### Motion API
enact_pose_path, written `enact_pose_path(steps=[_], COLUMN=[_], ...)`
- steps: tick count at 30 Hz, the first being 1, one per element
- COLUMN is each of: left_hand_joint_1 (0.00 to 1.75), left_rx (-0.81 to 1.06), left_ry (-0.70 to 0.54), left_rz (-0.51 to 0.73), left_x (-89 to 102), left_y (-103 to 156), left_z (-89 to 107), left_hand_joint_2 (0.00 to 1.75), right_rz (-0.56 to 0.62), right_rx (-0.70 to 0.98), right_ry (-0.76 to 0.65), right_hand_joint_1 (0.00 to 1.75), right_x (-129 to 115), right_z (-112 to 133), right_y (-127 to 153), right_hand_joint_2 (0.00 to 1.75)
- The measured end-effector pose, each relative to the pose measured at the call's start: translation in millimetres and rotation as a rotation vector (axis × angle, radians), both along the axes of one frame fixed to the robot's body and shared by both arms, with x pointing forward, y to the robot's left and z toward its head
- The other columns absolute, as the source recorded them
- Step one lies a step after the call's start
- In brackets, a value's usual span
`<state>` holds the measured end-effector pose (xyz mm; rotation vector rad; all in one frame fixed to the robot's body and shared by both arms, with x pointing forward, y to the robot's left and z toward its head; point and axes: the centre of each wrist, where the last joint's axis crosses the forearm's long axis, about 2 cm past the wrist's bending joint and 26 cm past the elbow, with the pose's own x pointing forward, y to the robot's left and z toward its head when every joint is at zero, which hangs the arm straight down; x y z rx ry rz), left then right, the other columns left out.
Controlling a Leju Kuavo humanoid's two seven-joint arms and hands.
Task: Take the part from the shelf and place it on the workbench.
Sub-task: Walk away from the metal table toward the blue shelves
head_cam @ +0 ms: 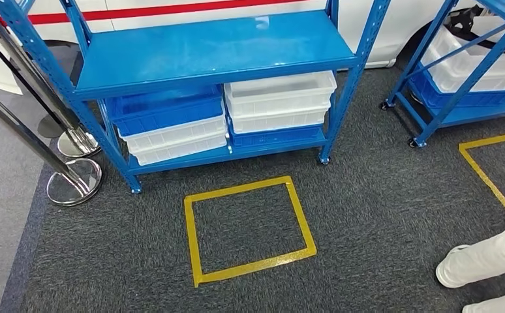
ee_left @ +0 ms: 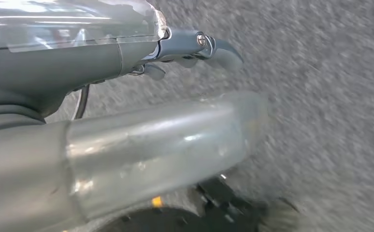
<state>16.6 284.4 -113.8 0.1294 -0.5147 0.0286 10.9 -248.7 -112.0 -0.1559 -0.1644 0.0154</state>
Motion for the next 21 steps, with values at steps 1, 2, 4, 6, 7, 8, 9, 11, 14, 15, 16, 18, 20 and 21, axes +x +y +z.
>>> enact_pose_path(steps=[1, 2, 4, 6, 7, 8, 9, 11, 14, 15, 16, 18, 20, 21], left_hand_joint_1=[0.0, 0.0, 0.0, 0.0, 0.0, 0.0, 0.0, 0.0, 0.0, 0.0, 0.0, 0.0, 0.0, 0.0], left_rx=[-0.001, -0.002, -0.003, -0.003, -0.003, -0.003, -0.003, -0.002, 0.0, 0.0, 0.0, 0.0, 0.0, 0.0], left_ry=[-0.003, -0.005, -0.006, -0.004, -0.002, 0.001, 0.004, 0.012, 0.016, 0.013, 0.011, 0.008, 0.007, 0.007], left_rz=[0.0, 0.0, -0.001, 0.0, 0.0, 0.0, 0.0, 0.0, 0.0, 0.0, -0.001, -0.002, -0.002, -0.002], left_x=[1.5, 2.6, 3.0, 2.2, 1.3, 0.2, -1.3, -5.3, -6.3, -4.9, -4.2, -2.8, -2.3, -1.9], left_y=[-0.5, -1.0, -1.9, -1.8, -1.8, -1.9, -1.9, -1.8, -1.5, -1.4, -1.6, -1.7, -1.8, -1.9], left_z=[0.1, 0.2, 0.2, 0.2, 0.1, 0.0, 0.0, -0.3, -0.3, -0.3, -0.2, -0.1, -0.1, -0.1], left_hand_joint_2=[0.0, 0.0, 0.0, 0.0, 0.0, 0.0, 0.0, 0.0, 0.0, 0.0, 0.0, 0.0, 0.0, 0.0], right_rz=[0.0, -0.001, -0.001, -0.002, -0.002, -0.002, -0.002, -0.002, -0.003, -0.003, -0.003, -0.004, -0.004, -0.004], right_rx=[0.0, -0.001, -0.002, -0.002, -0.001, -0.001, -0.001, 0.0, 0.001, 0.002, 0.002, 0.002, 0.002, 0.002], right_ry=[-0.001, -0.001, -0.003, -0.003, -0.003, -0.002, -0.002, 0.001, -0.004, -0.007, -0.01, -0.014, -0.016, -0.017], right_hand_joint_1=[0.0, 0.0, 0.0, 0.0, 0.0, 0.0, 0.0, 0.0, 0.0, 0.0, 0.0, 0.0, 0.0, 0.0], right_x=[0.2, 0.4, 1.0, 1.2, 1.1, 0.9, 0.8, -0.4, 2.2, 3.8, 5.0, 7.1, 8.1, 8.4], right_z=[0.0, 0.0, 0.0, 0.0, 0.1, 0.1, 0.1, 0.0, 0.2, 0.3, 0.4, 0.5, 0.6, 0.6], right_y=[0.0, 0.0, -0.3, -0.3, -0.2, -0.1, 0.0, 0.3, 0.8, 0.9, 0.8, 0.8, 0.9, 0.9], right_hand_joint_2=[0.0, 0.0, 0.0, 0.0, 0.0, 0.0, 0.0, 0.0, 0.0, 0.0, 0.0, 0.0, 0.0, 0.0])
